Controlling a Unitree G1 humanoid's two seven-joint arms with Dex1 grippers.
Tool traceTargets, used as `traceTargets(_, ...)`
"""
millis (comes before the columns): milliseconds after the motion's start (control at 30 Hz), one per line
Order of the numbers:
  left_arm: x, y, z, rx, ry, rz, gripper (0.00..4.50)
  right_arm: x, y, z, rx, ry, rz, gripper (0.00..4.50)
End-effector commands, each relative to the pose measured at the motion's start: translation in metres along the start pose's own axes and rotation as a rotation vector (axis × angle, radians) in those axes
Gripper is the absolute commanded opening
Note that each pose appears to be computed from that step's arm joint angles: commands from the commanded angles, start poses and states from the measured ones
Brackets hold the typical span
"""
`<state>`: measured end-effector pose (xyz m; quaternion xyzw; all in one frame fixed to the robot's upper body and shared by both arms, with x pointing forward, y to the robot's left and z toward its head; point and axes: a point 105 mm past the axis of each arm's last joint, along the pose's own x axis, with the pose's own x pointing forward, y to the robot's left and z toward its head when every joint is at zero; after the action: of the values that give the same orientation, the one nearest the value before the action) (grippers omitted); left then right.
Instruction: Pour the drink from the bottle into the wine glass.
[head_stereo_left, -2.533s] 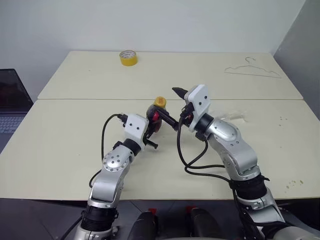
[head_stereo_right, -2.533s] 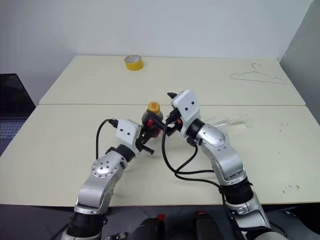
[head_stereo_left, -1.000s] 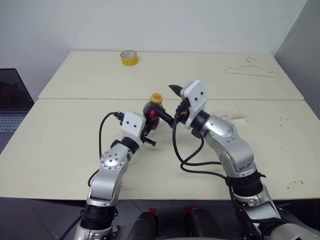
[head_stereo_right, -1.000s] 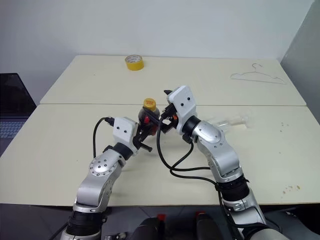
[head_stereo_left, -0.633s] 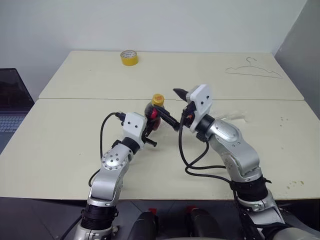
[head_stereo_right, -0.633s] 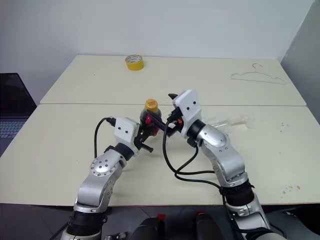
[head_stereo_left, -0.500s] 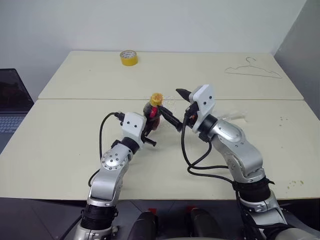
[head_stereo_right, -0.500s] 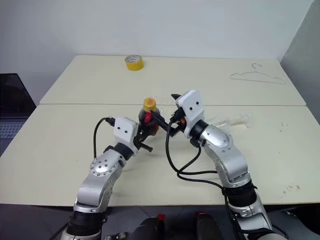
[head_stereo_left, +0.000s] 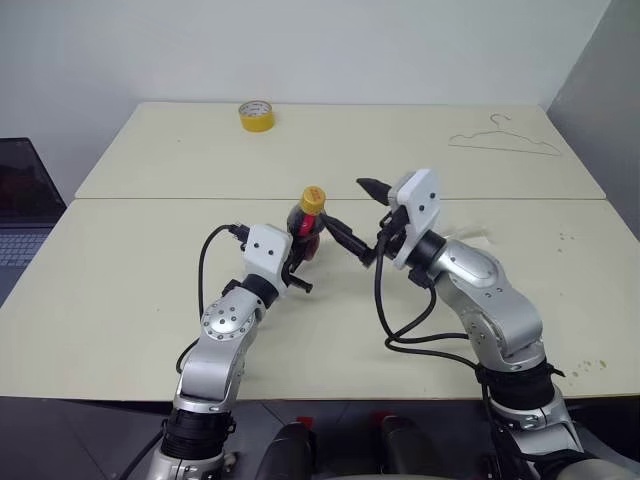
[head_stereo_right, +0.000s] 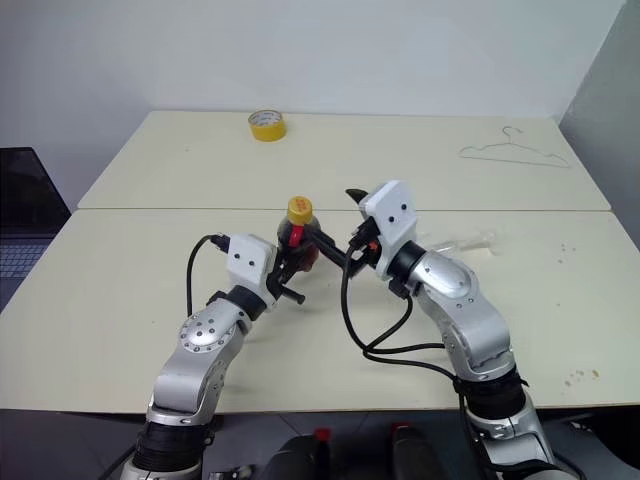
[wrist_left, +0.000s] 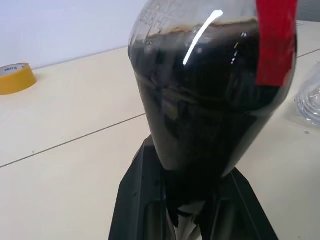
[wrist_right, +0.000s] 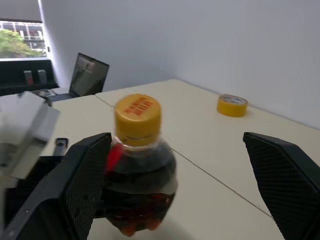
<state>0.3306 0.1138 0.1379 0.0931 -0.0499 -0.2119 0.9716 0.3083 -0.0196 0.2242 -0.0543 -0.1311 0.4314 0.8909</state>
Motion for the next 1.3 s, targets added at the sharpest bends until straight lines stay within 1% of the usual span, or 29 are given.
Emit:
traceTargets(33, -0.001, 0.002, 0.021, 0.015, -0.079, 0.005, 0.4, 0.004, 0.011, 0.023, -0.032, -0.074, 0.05, 4.5)
traceTargets(267, 0.0, 0.001, 0.021, 0.014, -0.08, 0.003, 0.4, 0.02, 0.006, 0.026, -0.043, -0.093, 0.001, 4.5)
traceTargets(400, 0.0, 0.001, 0.021, 0.014, -0.081, 0.003, 0.4, 0.022, -0.002, 0.021, -0.06, -0.079, -0.043, 4.5)
traceTargets(567, -0.001, 0.001, 0.021, 0.013, -0.081, 0.003, 0.4, 0.022, -0.004, 0.017, -0.086, -0.062, -0.047, 4.5)
traceTargets(800, 0.0, 0.0, 0.021, 0.011, -0.083, 0.0, 0.4, 0.016, -0.011, 0.014, -0.091, -0.047, -0.081, 4.5)
traceTargets(1100, 0.0, 0.0, 0.021, 0.013, -0.083, 0.0, 0.38, -0.001, -0.023, 0.005, -0.112, 0.003, -0.11, 4.5)
traceTargets(1300, 0.0, 0.001, 0.021, 0.013, -0.082, -0.001, 0.38, -0.01, -0.032, 0.006, -0.124, 0.014, -0.142, 4.5)
